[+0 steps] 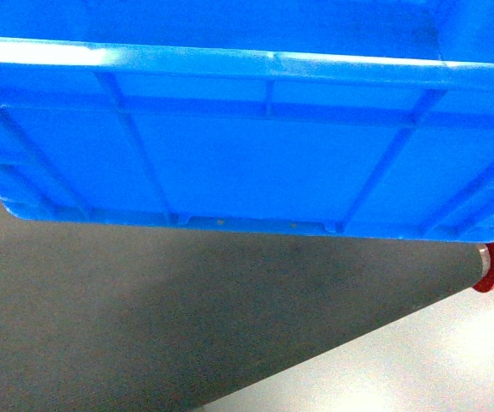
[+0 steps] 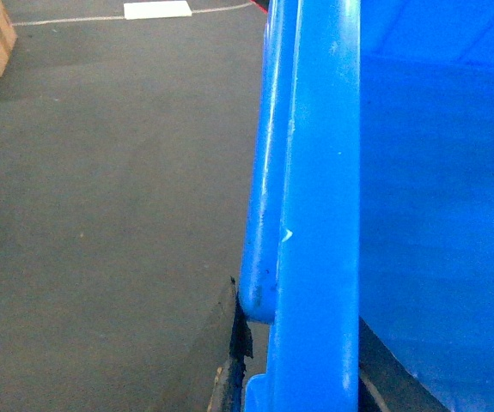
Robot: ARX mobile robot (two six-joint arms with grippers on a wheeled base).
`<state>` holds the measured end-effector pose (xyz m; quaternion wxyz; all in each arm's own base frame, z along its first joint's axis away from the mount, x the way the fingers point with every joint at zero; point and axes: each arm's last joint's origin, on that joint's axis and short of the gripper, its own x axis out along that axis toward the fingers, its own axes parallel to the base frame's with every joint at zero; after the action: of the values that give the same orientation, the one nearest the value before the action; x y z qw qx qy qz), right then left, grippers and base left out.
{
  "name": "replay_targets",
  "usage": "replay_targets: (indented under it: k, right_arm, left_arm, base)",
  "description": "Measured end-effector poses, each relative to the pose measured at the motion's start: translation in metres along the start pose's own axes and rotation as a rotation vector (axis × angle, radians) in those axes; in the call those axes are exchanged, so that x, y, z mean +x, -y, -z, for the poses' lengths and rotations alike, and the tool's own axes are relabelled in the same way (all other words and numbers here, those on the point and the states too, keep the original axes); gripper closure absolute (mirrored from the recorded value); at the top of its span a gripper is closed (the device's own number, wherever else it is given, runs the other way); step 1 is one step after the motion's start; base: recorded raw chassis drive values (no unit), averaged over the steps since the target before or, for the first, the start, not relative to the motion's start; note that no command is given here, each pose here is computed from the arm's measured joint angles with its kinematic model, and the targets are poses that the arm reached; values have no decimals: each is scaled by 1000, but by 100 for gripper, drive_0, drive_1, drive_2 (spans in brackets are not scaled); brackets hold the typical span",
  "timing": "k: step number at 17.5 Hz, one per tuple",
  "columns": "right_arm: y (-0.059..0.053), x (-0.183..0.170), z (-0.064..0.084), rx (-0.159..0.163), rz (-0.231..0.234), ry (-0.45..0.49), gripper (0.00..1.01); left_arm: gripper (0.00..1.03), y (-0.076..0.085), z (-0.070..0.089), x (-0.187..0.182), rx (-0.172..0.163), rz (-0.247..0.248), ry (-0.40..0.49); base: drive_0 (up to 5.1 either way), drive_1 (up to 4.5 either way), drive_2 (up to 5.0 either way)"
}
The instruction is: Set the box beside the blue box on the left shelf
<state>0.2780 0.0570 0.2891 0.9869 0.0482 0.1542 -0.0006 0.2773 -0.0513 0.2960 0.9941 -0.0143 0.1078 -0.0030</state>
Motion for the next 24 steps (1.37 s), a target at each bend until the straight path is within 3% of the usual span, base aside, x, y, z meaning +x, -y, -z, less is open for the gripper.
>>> replay_targets:
  k: [24]
  right_arm:
    - [0, 0, 0, 0, 0, 0, 84]
  left_arm:
    - [86, 0, 0, 0, 0, 0, 2]
  base:
    - [-157, -157, -157]
